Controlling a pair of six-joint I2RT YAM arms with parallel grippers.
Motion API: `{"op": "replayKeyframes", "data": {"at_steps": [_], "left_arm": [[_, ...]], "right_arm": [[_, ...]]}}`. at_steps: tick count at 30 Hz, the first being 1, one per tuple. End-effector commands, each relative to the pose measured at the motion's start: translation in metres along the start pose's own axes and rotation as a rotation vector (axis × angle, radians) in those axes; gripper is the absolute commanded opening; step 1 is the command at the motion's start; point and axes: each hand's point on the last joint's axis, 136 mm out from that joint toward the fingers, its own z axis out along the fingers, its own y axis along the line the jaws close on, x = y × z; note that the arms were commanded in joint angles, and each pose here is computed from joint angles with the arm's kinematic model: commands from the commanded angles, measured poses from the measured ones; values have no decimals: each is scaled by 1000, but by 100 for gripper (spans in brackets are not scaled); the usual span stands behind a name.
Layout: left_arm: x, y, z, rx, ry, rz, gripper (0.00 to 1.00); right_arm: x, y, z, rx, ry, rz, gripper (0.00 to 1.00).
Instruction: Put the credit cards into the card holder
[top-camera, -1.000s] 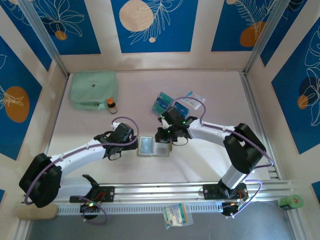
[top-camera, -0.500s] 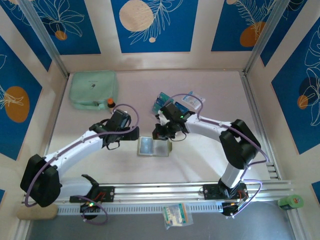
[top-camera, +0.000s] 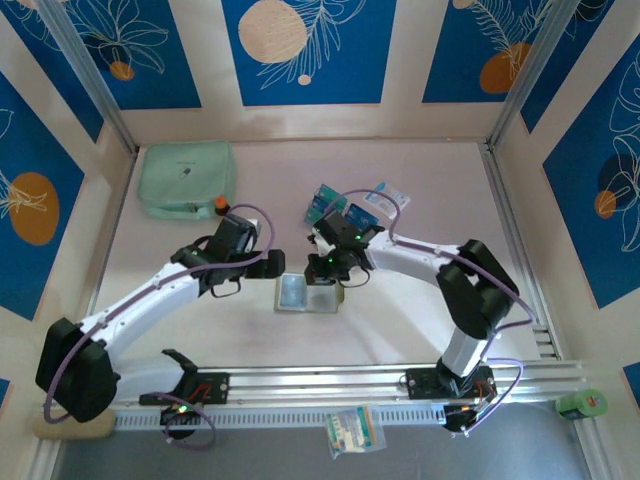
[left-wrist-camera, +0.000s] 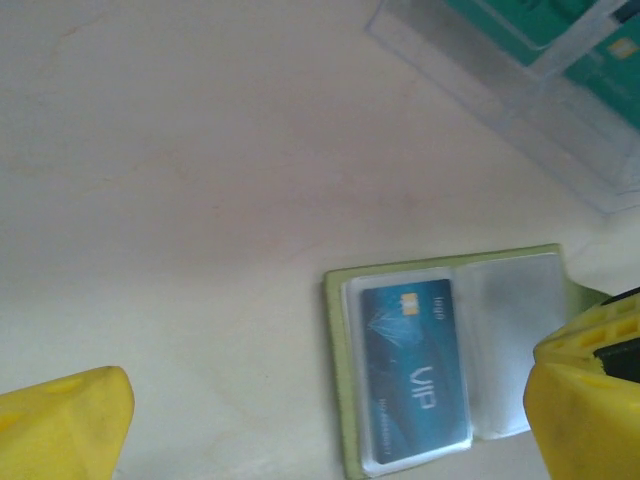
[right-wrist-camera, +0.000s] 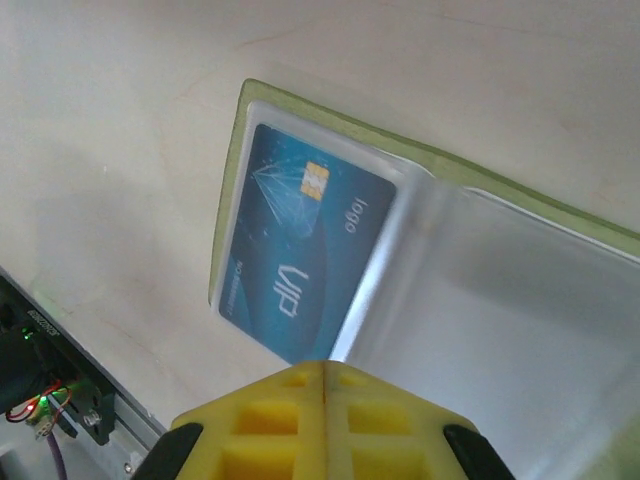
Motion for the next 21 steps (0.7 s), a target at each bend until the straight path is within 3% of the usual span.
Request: {"op": "replayKeyframes", "data": {"at_steps": [1, 21], "left_arm": [[-1, -22, 0, 107, -29, -22, 100], [18, -38, 55, 105, -17, 7, 100]], "right_arm": [[-2, -21, -15, 77, -65, 18, 0], [-8, -36, -16, 136, -154, 41, 0]]}}
